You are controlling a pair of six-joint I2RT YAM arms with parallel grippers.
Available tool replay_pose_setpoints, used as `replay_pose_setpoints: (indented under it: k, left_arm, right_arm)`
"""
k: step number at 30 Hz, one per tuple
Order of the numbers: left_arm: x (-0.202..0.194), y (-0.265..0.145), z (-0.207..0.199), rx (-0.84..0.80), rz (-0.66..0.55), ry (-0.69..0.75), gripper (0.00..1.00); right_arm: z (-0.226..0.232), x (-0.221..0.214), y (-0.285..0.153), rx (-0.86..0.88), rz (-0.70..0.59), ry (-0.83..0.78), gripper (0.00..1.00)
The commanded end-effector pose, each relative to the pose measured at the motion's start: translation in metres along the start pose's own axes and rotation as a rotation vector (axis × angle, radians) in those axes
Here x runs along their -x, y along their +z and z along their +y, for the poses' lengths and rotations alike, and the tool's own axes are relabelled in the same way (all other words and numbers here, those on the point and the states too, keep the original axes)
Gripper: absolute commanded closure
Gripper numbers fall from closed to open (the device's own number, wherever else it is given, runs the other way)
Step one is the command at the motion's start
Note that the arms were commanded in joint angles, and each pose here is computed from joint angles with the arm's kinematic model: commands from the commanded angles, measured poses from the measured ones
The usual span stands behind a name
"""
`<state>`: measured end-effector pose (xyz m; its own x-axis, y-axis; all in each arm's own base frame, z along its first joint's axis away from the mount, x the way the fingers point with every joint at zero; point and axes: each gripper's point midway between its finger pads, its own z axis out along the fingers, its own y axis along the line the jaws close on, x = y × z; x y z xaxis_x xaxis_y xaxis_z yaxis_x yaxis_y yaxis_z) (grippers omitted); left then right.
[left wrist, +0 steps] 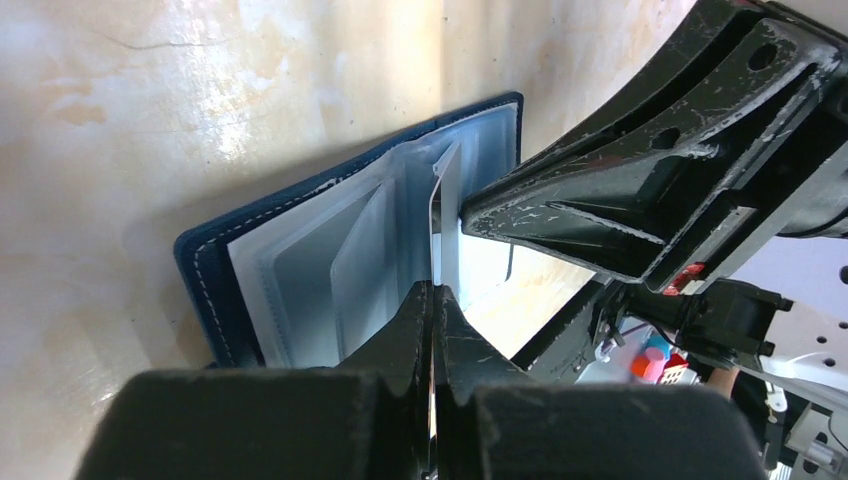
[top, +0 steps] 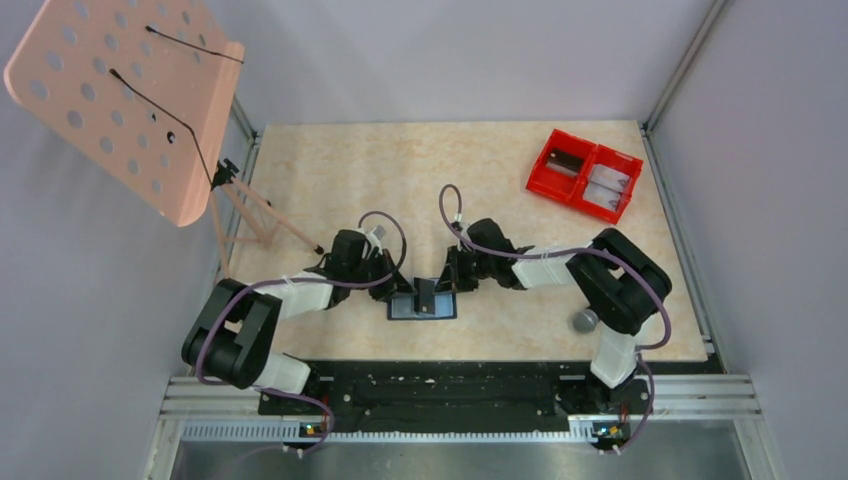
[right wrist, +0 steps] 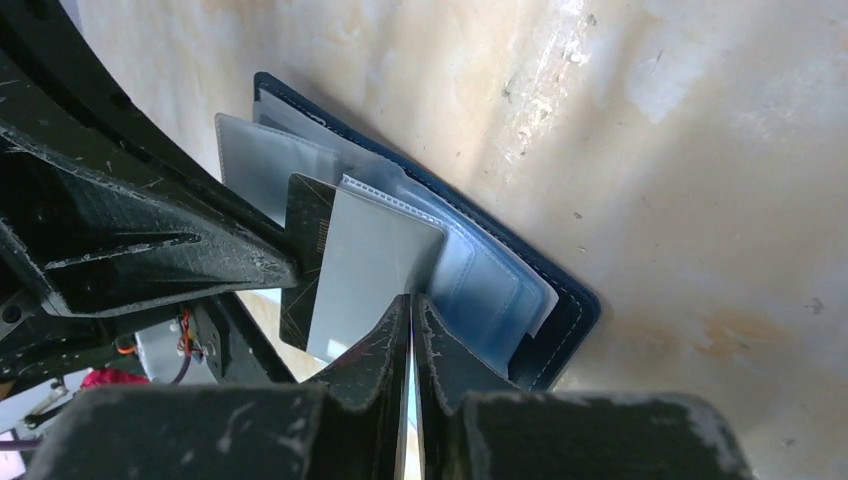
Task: Take the credit cards out of the card holder
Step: Remove the credit card from the card holder.
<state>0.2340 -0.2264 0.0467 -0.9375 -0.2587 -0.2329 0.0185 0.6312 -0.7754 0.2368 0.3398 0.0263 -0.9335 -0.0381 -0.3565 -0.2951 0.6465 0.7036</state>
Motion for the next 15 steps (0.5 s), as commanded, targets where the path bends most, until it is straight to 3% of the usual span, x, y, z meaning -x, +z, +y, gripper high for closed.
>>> replay_pose_setpoints:
  k: [1, 6, 15]
  left_arm:
    - [0.013, -0.002, 0.001, 0.049, -0.022, 0.032, 1.00]
    - [0.021, -0.010, 0.008, 0.109, -0.051, 0.024, 1.00]
    - [0.031, -0.031, 0.011, 0.170, -0.087, 0.027, 1.00]
  right_arm:
    - [-0.013, 0.003, 0.007, -0.076, 0.005, -0.018, 0.96]
    - [-0.038, -0.006, 0.004, -0.180, 0.013, -0.005, 0.98]
    - [-0.042, -0.002, -0.005, -0.178, -0.010, -0.009, 0.99]
